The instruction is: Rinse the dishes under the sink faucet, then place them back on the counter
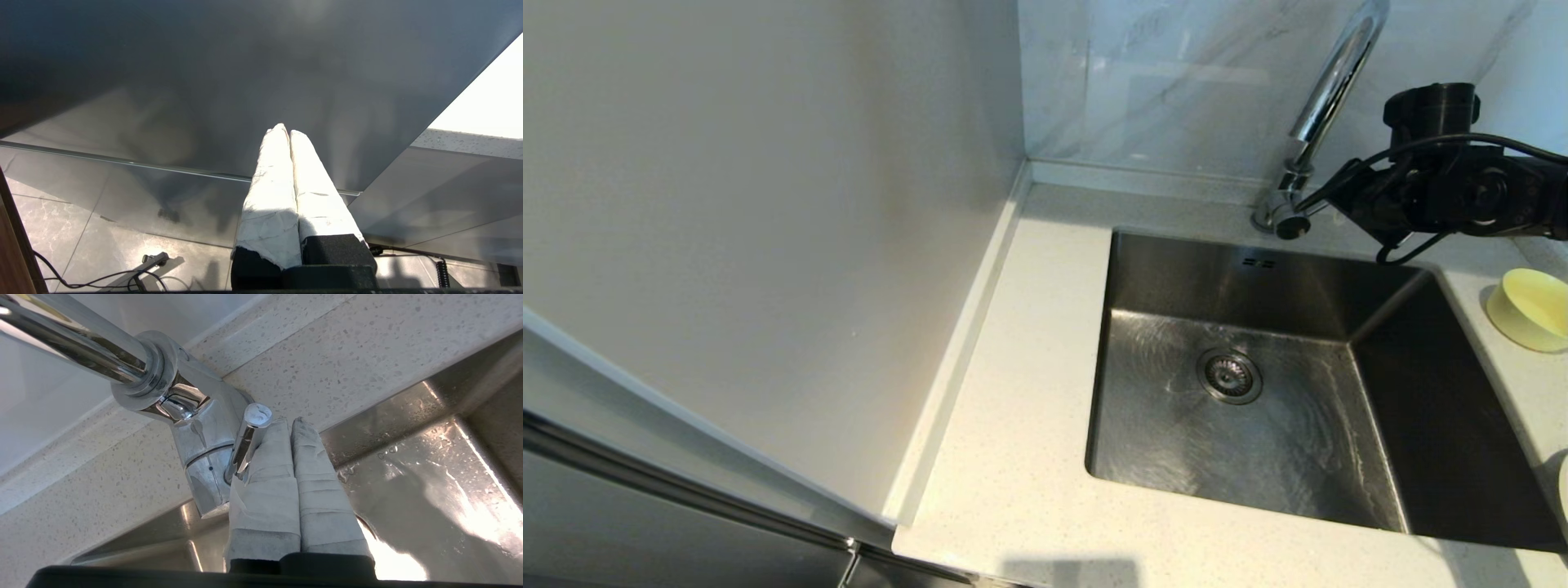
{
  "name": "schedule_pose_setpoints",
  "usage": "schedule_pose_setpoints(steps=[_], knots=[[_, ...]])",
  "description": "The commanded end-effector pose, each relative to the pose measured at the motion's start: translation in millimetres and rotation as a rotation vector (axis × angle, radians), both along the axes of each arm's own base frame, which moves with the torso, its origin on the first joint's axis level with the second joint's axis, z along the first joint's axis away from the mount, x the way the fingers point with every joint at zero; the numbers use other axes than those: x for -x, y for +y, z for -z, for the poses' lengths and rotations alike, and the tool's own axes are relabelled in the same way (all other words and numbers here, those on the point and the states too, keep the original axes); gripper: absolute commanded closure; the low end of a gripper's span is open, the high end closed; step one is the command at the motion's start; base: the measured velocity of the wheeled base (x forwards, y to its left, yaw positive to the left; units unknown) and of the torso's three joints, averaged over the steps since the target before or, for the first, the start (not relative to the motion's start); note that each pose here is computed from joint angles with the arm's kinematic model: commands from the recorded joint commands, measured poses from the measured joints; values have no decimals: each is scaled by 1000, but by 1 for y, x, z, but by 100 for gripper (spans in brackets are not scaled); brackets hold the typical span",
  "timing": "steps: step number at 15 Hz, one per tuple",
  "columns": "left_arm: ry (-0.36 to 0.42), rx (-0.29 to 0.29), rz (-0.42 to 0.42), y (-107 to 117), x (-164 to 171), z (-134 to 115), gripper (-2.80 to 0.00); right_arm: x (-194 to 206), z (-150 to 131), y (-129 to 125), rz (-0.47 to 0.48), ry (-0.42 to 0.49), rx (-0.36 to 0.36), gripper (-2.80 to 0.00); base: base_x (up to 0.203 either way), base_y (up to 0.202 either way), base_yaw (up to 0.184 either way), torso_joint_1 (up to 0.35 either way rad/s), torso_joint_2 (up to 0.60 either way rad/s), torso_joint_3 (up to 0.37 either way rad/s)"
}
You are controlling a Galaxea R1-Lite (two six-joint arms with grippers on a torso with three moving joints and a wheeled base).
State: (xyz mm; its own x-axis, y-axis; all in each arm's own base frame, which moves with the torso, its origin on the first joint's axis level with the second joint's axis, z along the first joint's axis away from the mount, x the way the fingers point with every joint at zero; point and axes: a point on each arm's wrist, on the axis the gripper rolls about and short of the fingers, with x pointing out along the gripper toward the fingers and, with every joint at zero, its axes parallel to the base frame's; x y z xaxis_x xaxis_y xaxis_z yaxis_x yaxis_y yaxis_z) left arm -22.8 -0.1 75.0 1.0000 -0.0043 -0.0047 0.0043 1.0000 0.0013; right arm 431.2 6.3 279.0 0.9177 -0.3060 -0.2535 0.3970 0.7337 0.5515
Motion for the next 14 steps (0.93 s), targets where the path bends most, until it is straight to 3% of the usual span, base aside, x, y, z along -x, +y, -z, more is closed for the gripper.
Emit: schedule_pose_setpoints(steps=[1,4,10,14], knots=[[0,0,-1,0,0,0,0,9,-8,0,11,-4,0,0,0,0,0,0,0,0],[0,0,0,0,0,0,0,46,-21,-5,38,57,42,0,0,0,0,0,0,0],[0,0,-1,0,0,0,0,173,-54,-16,20,87,226,0,0,0,0,0,0,0],[0,0,0,0,0,0,0,252,-40,-16,0,132,333,0,0,0,0,0,0,0]])
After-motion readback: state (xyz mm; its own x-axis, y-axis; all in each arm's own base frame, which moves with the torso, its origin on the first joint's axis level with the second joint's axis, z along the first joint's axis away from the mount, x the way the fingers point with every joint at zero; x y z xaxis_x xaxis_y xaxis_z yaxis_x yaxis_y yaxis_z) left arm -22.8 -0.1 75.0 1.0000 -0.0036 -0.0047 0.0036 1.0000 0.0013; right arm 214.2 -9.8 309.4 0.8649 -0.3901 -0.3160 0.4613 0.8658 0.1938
